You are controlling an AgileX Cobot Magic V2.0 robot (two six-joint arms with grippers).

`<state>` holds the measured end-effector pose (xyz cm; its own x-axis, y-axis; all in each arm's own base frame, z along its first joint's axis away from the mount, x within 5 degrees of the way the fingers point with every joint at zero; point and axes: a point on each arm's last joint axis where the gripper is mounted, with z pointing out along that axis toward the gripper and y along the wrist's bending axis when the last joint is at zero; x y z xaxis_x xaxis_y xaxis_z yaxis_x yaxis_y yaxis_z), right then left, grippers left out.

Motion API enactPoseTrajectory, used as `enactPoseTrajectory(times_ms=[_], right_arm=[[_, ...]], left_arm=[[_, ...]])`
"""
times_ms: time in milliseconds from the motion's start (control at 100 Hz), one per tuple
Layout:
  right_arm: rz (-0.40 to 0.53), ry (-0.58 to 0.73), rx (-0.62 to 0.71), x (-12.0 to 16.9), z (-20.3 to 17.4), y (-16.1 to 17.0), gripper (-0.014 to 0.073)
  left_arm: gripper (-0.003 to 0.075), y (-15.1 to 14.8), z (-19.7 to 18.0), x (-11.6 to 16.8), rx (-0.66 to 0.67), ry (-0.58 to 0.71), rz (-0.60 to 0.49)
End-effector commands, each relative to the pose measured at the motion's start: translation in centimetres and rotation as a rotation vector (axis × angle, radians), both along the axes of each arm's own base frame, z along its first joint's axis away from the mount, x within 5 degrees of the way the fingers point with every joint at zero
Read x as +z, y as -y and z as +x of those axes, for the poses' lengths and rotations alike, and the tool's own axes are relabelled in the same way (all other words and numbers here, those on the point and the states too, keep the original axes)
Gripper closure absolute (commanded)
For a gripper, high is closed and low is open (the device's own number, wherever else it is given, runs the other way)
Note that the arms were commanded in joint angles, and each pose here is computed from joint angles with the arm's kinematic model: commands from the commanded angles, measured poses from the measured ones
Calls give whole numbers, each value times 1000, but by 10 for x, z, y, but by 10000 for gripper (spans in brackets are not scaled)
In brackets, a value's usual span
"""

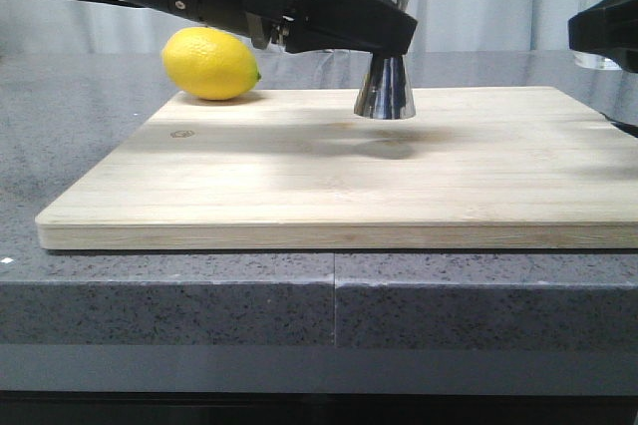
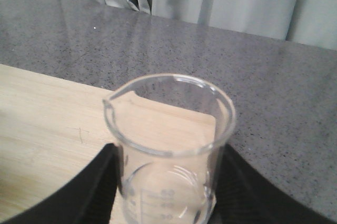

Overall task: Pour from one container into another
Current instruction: 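Tilt the beaker upright and lower it toward the board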

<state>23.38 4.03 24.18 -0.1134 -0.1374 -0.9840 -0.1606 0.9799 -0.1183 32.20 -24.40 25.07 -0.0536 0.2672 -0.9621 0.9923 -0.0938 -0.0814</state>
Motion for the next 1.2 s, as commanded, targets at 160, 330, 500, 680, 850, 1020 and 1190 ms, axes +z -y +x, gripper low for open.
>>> enactPoseTrajectory(times_ms=[160, 330, 500, 680, 850, 1020, 1190], right_arm=[[35, 150, 68, 4, 14, -9, 392], [39, 149, 72, -10, 24, -11, 392], [39, 155, 86, -20, 30, -13, 392], [38, 166, 102, -24, 33, -15, 392], [29, 167, 116, -25, 39, -18, 392], [27, 166, 120, -25, 42, -19, 392], [25, 154, 120, -27, 43, -19, 392]], left_arm=[[741, -1, -8, 41, -18, 41, -129], [741, -1, -8, 41, -18, 41, -129], [741, -1, -8, 41, -18, 41, -129], [741, -1, -8, 41, -18, 41, -129], [741, -1, -8, 41, -18, 41, -129], [741, -1, -8, 41, -18, 41, -129], [741, -1, -8, 41, -18, 41, -129]])
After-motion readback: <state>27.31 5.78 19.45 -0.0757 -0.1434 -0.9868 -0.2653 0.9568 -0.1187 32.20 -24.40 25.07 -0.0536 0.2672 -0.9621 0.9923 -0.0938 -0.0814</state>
